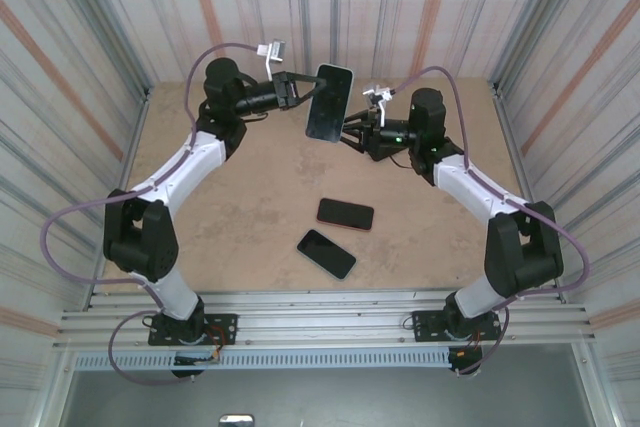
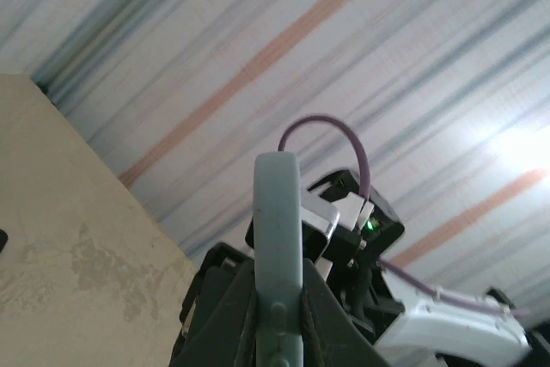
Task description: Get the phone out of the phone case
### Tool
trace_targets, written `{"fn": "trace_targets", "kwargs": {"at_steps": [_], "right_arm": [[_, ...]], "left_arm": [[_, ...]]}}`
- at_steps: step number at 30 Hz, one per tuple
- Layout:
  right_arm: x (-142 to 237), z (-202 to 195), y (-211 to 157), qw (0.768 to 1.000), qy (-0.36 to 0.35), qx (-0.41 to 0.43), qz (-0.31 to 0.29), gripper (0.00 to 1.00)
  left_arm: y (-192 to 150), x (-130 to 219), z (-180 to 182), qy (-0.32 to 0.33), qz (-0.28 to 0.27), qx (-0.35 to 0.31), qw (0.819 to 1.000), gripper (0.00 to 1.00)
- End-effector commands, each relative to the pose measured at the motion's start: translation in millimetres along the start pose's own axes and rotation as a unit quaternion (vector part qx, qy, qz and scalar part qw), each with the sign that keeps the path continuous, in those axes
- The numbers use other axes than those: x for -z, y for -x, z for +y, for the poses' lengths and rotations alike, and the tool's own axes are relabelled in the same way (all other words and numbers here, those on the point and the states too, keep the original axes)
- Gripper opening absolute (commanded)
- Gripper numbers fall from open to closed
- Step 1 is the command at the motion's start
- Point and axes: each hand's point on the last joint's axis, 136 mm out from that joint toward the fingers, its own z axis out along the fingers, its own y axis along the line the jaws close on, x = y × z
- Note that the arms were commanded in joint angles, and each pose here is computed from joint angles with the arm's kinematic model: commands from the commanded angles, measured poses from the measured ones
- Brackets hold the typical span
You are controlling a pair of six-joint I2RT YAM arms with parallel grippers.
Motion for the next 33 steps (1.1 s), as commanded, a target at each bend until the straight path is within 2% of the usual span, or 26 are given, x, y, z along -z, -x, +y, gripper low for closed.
{"fn": "trace_targets", "kwargs": {"at_steps": [1, 4, 9, 12, 17, 22, 28, 33], "right_arm": [[-4, 13, 27, 0.997, 0.020, -0.048, -0.058, 0.42], [-3, 7, 32, 0.987, 0.019, -0.118, -0.103, 0.42], [0, -5, 33, 0.955, 0.024, -0.237, -0.176, 0.41], [1, -9, 31, 0.939, 0.022, -0.275, -0.205, 0.41], [-2, -6, 24, 0.925, 0.021, -0.310, -0.220, 0.38], [-2, -8, 22, 0.916, 0.022, -0.332, -0.225, 0.34], [-2, -7, 24, 0.915, 0.031, -0.333, -0.227, 0.19], [-1, -10, 23, 0.913, 0.029, -0.334, -0.231, 0.11]], "left_arm": [[13, 0, 2, 0.033, -0.076, -0.001, 0.997, 0.00], [16, -2, 10, 0.042, -0.110, 0.035, 0.992, 0.00], [14, 0, 31, 0.055, -0.165, 0.109, 0.979, 0.00], [9, 1, 41, 0.073, -0.180, 0.135, 0.972, 0.00], [-2, 8, 63, 0.091, -0.216, 0.191, 0.953, 0.00], [-8, 11, 71, 0.103, -0.222, 0.205, 0.948, 0.00], [-14, 13, 80, 0.113, -0.220, 0.213, 0.945, 0.00], [-15, 17, 84, 0.118, -0.214, 0.214, 0.946, 0.21]]}}
